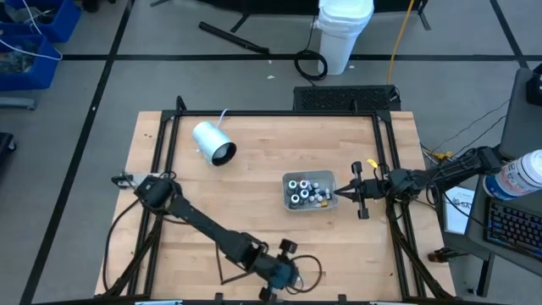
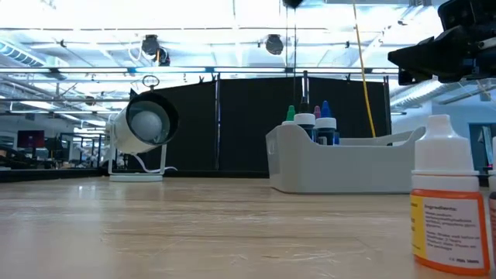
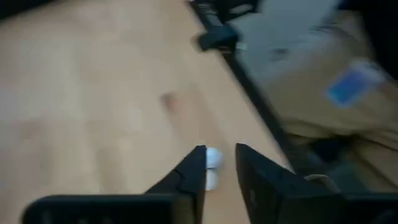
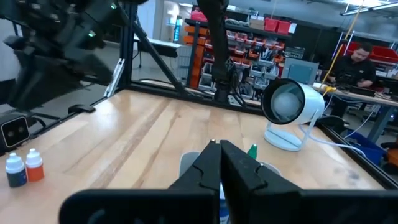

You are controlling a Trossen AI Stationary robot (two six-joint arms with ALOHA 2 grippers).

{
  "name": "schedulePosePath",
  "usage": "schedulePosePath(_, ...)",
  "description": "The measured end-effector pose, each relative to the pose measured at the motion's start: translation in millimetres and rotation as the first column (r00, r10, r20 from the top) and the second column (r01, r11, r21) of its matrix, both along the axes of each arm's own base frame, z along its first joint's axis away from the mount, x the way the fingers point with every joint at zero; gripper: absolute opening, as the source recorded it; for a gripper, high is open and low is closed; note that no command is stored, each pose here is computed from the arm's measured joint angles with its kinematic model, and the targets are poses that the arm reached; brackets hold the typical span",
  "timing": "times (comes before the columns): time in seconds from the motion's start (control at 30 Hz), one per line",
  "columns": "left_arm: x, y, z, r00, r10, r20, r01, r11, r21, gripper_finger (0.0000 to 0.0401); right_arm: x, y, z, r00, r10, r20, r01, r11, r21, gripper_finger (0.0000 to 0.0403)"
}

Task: Pick & Place food coloring
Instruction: Put the small yellow food coloring bottle into the gray bin

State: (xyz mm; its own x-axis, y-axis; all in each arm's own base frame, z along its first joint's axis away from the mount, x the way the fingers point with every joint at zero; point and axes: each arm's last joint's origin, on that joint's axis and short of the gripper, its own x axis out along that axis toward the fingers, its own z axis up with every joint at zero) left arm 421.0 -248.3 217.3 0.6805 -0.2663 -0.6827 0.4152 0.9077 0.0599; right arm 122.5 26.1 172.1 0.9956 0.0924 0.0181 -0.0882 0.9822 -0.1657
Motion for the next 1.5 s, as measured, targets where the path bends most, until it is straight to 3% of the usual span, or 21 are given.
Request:
schedulePosePath(0.1,9.9,-7.2,-1.5,0.997,-0.081,-0.015,0.08,0.995,-0.05,0.0129,0.0,0.0,-0.3,1.0,-0.001,-0.003,0.001,1.0,-0.001,0.0)
schedulePosePath(0.3,22.2,3.5,-25.3,0.995,-0.063,-0.072,0.062,0.998,-0.01,0.0202,0.1,0.0,-0.8,1.0,-0.002,-0.006,0.002,1.0,-0.022,0.0)
schedulePosePath(0.47,28.6,13.7,-36.1,0.988,-0.098,-0.116,0.095,0.995,-0.032,0.0234,0.2,0.0,-3.2,1.0,-0.004,-0.029,0.003,0.999,-0.034,0.0)
schedulePosePath(0.63,32.9,17.6,-47.2,0.976,-0.151,-0.158,0.137,0.986,-0.097,0.0239,0.2,0.0,-3.3,1.0,-0.004,-0.03,0.002,0.999,-0.034,0.0)
schedulePosePath(0.9,34.6,18.1,-66.3,0.969,-0.14,-0.202,0.127,0.989,-0.078,0.0239,0.2,0.0,-4.2,0.999,-0.003,-0.04,0.002,0.999,-0.033,0.0)
schedulePosePath(1.5,36.5,18.4,-63.1,0.975,-0.139,-0.173,0.127,0.989,-0.076,0.0239,0.2,0.0,-4.3,0.999,-0.003,-0.041,0.002,1.0,-0.028,0.0)
